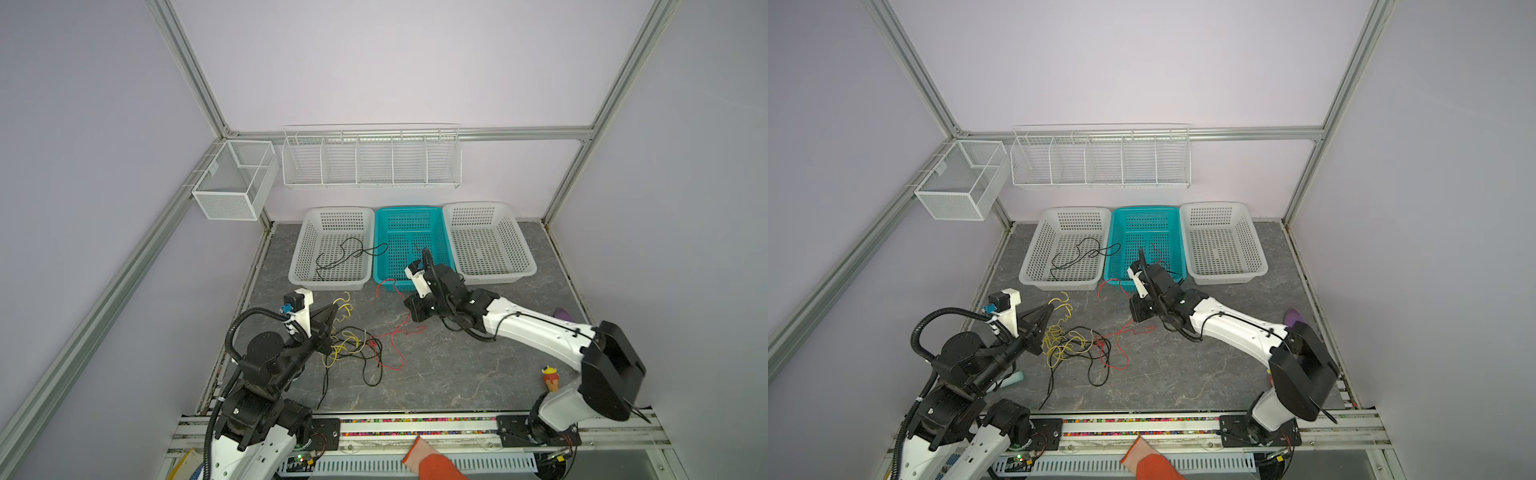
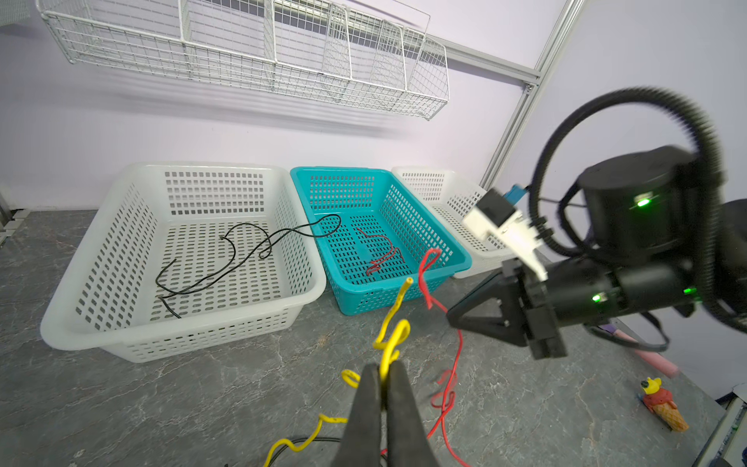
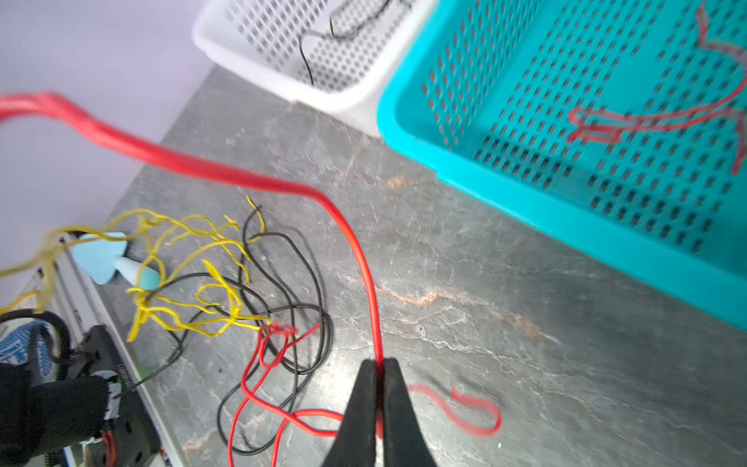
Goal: Untangle the cables
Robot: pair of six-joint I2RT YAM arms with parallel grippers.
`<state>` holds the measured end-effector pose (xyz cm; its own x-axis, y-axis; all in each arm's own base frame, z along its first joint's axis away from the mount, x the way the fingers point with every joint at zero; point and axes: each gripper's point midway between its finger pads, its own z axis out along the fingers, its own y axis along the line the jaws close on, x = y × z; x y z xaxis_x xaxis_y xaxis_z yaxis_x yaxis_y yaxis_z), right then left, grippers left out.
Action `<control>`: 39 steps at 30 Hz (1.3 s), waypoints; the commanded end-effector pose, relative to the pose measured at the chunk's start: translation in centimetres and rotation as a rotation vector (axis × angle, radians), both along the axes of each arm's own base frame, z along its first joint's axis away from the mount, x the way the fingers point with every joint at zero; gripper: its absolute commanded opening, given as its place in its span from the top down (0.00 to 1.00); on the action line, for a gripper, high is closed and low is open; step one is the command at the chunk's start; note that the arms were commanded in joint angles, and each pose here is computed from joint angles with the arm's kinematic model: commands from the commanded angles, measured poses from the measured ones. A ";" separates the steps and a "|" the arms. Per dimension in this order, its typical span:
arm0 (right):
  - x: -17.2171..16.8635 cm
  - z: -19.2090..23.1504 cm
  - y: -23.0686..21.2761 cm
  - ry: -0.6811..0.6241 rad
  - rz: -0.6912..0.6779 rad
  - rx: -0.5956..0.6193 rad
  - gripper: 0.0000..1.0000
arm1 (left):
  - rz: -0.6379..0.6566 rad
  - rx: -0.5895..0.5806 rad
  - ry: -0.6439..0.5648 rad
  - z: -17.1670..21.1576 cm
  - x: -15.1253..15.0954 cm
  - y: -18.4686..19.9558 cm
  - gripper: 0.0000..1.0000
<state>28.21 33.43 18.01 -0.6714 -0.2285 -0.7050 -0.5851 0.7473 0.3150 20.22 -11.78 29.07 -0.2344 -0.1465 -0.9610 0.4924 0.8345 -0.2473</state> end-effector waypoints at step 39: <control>2.1 9.0 -4.3 -0.176 -0.115 0.220 0.93 | -0.097 0.013 0.027 -0.8 -0.1 -1.8 1.00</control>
<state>29.28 28.29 25.54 -0.5938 -0.0421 -0.8035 -0.5457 0.7549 0.3638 20.16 -13.15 28.28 -0.2814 -0.1213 -0.9519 0.5421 0.7984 -0.2620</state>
